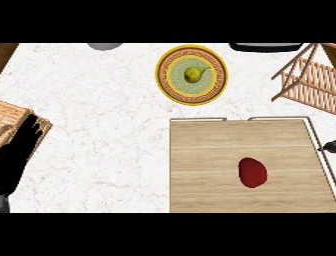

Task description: Pick the eggplant from the tray and place it in the tiered shelf

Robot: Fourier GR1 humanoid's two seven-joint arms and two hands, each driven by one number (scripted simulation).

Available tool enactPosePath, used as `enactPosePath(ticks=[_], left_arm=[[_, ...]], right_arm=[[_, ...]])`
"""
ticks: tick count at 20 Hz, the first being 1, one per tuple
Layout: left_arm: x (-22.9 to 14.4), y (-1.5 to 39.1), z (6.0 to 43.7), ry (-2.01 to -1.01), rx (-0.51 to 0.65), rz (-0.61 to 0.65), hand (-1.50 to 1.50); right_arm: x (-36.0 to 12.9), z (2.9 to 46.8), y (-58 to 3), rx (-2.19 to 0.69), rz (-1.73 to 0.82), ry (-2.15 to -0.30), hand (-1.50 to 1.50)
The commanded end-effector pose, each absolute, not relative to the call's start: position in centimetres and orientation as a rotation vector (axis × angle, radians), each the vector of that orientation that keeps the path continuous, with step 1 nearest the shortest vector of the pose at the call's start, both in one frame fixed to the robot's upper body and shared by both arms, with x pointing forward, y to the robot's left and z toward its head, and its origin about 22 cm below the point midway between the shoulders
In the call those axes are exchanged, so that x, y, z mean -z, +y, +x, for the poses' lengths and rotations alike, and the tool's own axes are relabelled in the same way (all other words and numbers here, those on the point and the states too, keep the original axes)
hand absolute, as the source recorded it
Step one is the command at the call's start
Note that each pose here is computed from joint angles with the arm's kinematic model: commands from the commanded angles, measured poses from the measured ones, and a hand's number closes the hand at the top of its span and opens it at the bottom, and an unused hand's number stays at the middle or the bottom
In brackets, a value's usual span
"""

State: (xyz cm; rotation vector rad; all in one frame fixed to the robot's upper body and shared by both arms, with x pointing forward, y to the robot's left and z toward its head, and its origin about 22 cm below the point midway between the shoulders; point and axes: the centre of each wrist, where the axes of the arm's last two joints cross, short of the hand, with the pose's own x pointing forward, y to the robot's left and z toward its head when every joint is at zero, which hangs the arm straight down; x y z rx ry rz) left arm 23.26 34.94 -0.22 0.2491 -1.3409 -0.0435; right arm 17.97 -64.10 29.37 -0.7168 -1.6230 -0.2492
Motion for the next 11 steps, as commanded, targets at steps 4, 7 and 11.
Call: enactPosePath(ticks=[4,7,11], left_arm=[[1.0,35.1,22.3,-1.333,0.015,0.257,0.0],[1.0,34.9,21.8,-1.327,-0.002,0.263,0.0],[1.6,36.7,20.6,-1.309,-0.033,0.301,0.0]], right_arm=[[-32.1,10.2,-66.1,0.25,-0.758,-1.53,-1.5],[-31.1,8.7,-66.5,0.206,-0.74,-1.515,-1.5],[-31.3,6.9,-66.8,0.185,-0.74,-1.533,-1.5]])
